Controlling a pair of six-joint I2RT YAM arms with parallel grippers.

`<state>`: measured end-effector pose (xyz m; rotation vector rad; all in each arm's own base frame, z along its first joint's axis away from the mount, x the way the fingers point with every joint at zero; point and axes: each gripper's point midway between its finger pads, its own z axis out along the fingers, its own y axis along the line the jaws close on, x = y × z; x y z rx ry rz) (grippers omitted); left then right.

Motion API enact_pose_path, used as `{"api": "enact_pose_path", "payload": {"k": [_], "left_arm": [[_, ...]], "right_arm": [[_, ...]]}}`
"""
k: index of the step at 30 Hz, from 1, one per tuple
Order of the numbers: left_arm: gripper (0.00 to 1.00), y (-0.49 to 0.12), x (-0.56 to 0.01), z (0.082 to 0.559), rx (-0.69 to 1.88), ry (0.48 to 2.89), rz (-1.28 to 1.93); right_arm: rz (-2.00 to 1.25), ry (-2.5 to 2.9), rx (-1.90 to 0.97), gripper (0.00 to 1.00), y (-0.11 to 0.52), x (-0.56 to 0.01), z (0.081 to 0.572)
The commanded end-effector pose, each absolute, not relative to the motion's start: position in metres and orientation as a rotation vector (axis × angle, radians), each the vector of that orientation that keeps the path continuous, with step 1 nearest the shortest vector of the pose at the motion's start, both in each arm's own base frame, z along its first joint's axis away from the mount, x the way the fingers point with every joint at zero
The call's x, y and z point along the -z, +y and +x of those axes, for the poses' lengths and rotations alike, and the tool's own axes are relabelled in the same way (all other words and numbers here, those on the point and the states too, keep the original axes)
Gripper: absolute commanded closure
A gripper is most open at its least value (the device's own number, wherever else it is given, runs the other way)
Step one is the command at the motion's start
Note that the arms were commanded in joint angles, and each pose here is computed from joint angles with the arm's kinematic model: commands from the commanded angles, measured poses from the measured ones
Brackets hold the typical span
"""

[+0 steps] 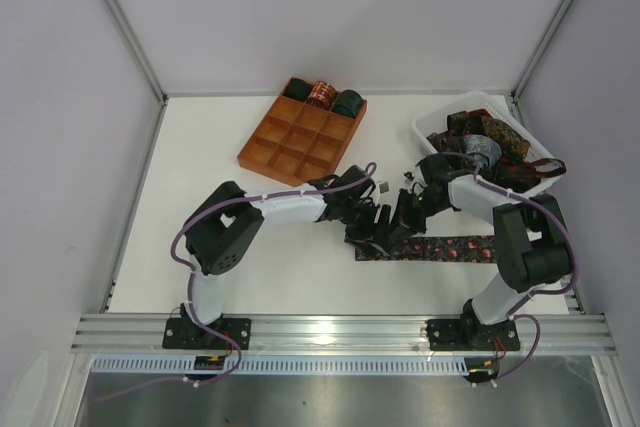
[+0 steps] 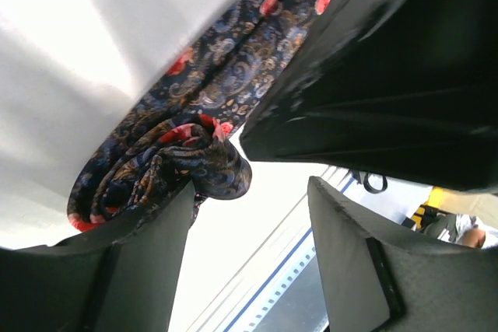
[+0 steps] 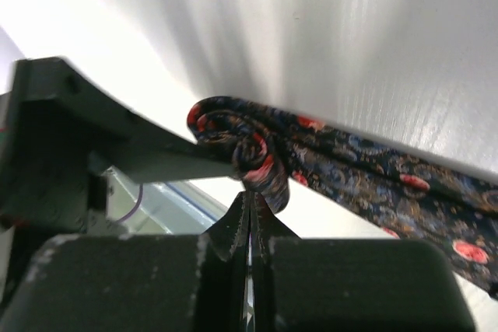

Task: Roll the ties
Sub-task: Roll the tie

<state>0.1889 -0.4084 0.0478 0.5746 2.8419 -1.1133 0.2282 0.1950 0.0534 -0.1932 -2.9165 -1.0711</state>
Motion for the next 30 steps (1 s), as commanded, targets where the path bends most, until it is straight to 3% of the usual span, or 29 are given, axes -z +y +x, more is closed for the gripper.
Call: {"api": "enact_pose_path", "payload": {"k": [1,8,14,20,30], "left_arm": [[0.32,-0.403,-0.030,0.184,1.080,2.803,0.648],[0.32,-0.407,-0.033,0.185,1.105,2.779,0.665],[0.30,-0.408,-0.040,0.188,1.112,2.759,0.672],[0.27,-0.412,-0.058,0.192,1.173,2.704,0.673],[0.27,-0.419,-0.056,0.188,1.257,2.697,0.679]], "right_arm": [[-0.114,-2.895,1.186,1.00,0.196,-0.082,0.228],[-0.076,-2.759,1.279,1.00,0.204,-0.073,0.208],[-0.160,-2.875,1.075,1.00,0.181,-0.039,0.215],[-0.243,-2.898,1.058,1.00,0.185,-0.030,0.227],[-0.166,-2.902,1.161,1.00,0.196,-0.067,0.226]]}}
